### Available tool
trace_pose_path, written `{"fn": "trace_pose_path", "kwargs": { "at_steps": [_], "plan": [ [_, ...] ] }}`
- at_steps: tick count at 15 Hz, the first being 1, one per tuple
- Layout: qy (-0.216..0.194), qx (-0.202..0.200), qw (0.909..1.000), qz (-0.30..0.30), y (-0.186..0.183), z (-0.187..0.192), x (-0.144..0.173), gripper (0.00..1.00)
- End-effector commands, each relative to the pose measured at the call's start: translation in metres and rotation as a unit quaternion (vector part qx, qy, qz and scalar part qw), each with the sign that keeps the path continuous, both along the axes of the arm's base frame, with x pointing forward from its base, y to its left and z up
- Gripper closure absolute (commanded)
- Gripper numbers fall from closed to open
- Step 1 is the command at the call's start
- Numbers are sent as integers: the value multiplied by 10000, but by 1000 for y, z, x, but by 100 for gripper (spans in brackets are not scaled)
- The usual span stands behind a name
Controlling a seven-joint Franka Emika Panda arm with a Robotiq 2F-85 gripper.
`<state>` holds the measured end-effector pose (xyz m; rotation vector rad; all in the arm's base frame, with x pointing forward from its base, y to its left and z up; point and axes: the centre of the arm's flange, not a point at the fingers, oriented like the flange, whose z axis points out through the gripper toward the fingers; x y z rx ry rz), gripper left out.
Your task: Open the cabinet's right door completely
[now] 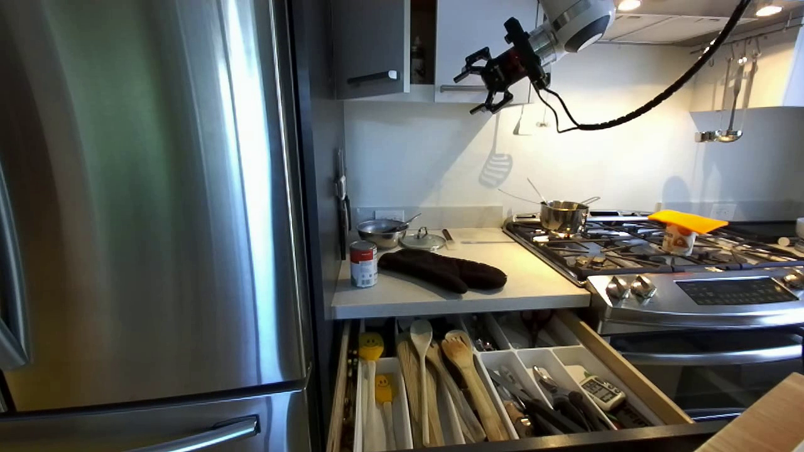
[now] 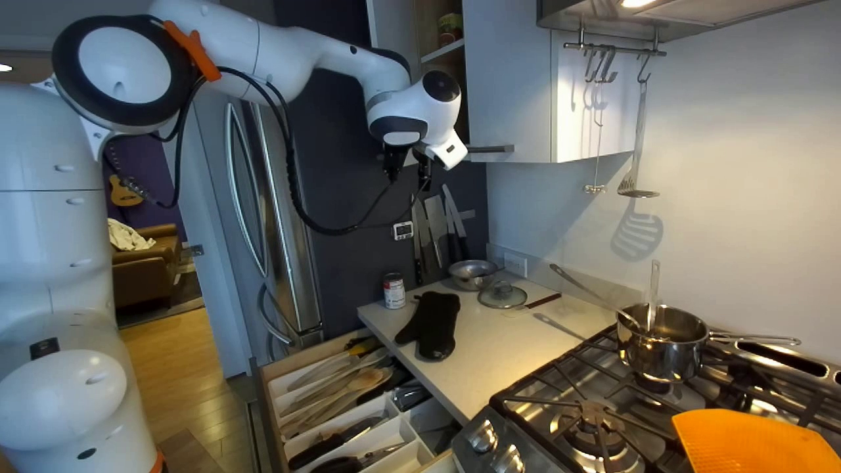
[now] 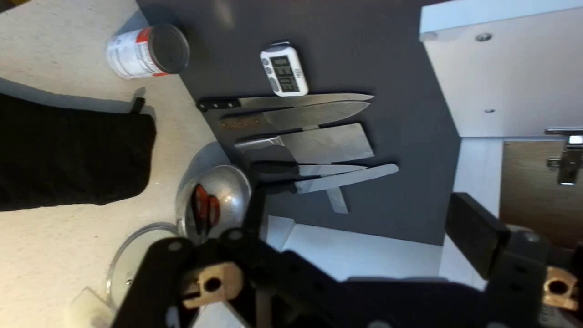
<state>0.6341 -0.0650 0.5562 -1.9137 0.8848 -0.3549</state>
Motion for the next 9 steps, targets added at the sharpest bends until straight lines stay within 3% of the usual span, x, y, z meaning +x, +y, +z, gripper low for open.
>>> {"fn": "trace_pose_path", "kwargs": {
  "at_steps": [1,4,9],
  "plan": [
    [-689,577,9958,-186,-8,-11,13,0],
    [-1321,1086,9835,-594,-12,-16,20,0],
    [-2143,1334,9626,-986,-3,-30,33,0]
  ]
}}
